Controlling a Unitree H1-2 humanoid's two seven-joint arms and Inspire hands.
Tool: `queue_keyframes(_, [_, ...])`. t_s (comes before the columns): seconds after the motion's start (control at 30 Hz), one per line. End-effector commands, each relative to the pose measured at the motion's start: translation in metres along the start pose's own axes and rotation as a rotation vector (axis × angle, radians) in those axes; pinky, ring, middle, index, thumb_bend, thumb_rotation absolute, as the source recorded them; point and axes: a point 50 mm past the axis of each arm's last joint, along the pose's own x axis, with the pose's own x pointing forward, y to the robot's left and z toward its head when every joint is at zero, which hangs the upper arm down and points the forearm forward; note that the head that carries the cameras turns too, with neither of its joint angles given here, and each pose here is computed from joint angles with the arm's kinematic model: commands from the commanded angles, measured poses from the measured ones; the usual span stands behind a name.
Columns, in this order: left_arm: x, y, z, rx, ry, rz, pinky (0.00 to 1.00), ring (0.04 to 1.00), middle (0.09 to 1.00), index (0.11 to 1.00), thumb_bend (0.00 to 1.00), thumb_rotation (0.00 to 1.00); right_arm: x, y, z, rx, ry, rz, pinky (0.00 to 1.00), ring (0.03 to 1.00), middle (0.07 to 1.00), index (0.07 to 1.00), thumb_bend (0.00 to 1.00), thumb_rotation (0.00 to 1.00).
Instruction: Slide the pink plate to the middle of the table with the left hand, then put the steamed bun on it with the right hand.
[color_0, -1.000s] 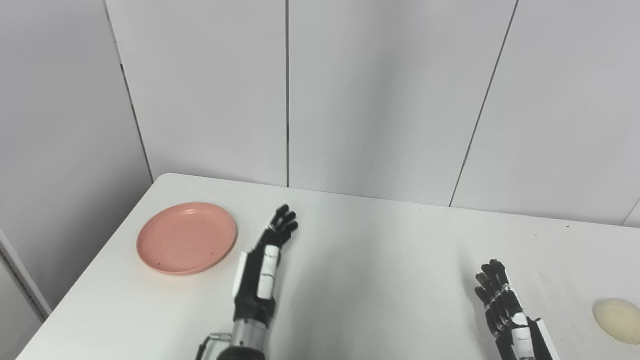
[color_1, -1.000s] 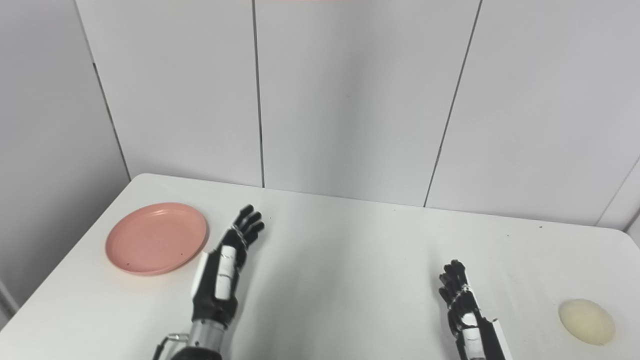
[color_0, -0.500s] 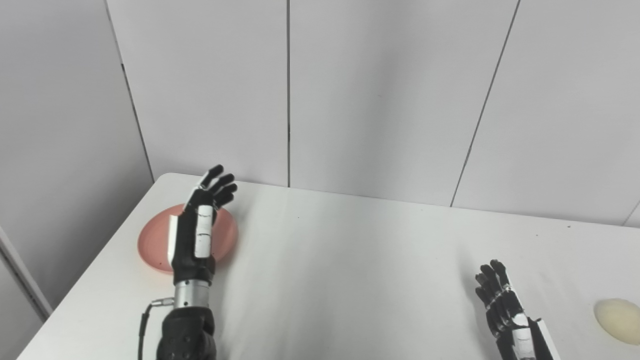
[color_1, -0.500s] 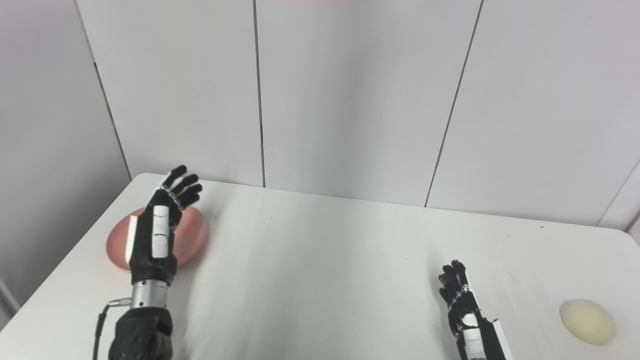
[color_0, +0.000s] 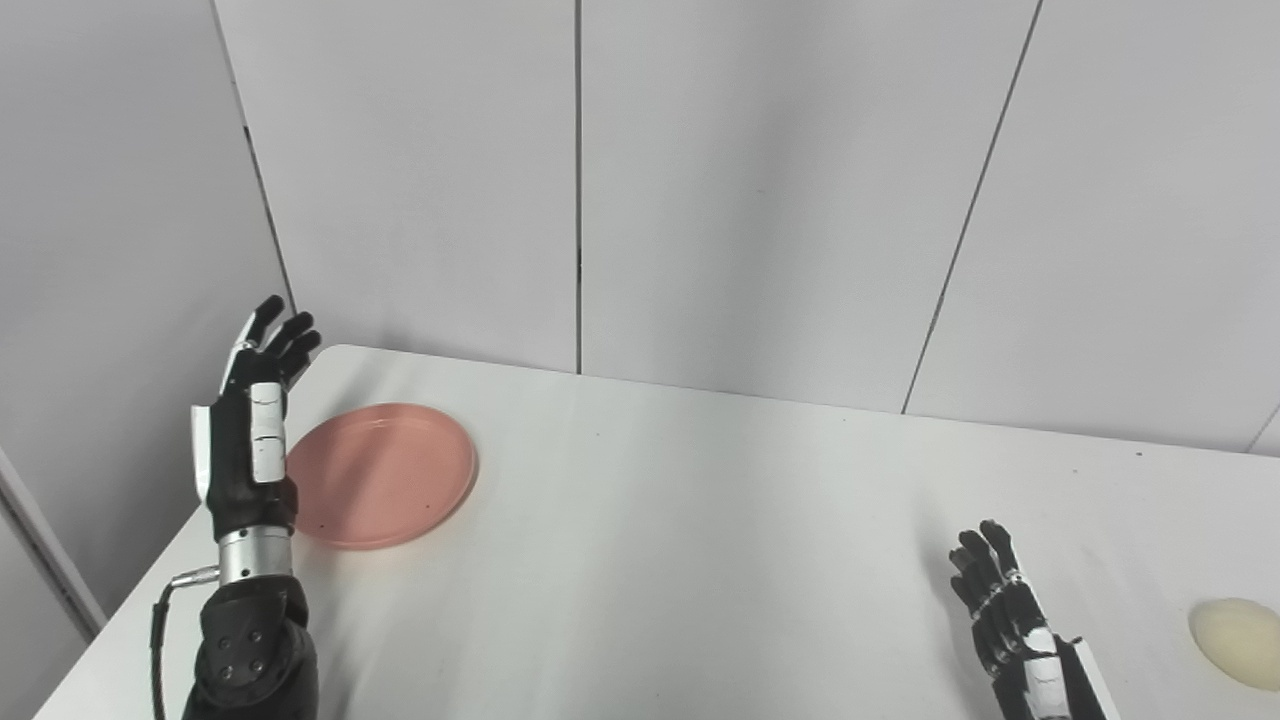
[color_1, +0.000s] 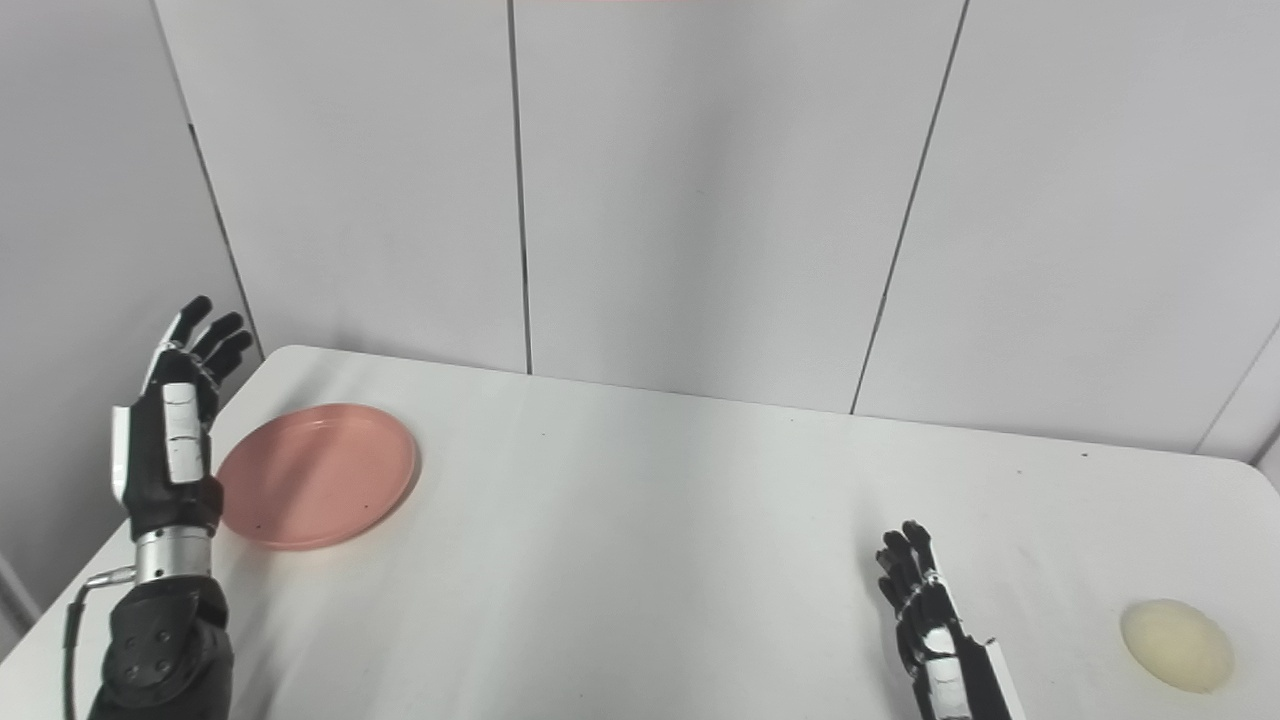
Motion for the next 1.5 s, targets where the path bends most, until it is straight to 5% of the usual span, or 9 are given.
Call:
queue_keyframes(0.0, [0.037,-0.004,0.025,-0.011,-0.120,0.020,0.85,0.820,0.818,0.828,0.86,0.98,-0.026,-0.005,-0.026,0.006,0.101,-0.024,1.00,0.966,0.965,1.000,0.86,1.00])
queue_keyframes(0.4, [0.063,0.037,0.005,0.044,-0.052,0.150,0.83,0.832,0.833,0.853,0.90,1.00,-0.029,-0.006,-0.028,-0.001,0.048,-0.086,0.98,0.941,0.945,0.992,0.86,0.98])
queue_keyframes(0.73, [0.070,0.062,-0.005,0.069,-0.017,0.153,0.88,0.860,0.845,0.853,0.98,0.98,-0.028,-0.006,-0.030,-0.001,0.044,-0.095,0.96,0.925,0.936,0.969,0.84,0.97])
queue_keyframes(1.03, [0.072,0.073,-0.010,0.041,0.047,0.147,0.90,0.864,0.853,0.846,0.91,0.98,-0.031,-0.004,-0.027,-0.019,0.038,-0.095,0.95,0.915,0.927,0.959,0.81,0.98])
queue_keyframes(1.47, [0.067,0.074,-0.046,-0.076,0.228,0.160,0.89,0.840,0.827,0.821,0.85,0.93,-0.032,0.000,-0.022,-0.018,0.031,-0.084,0.94,0.908,0.918,0.952,0.78,0.98])
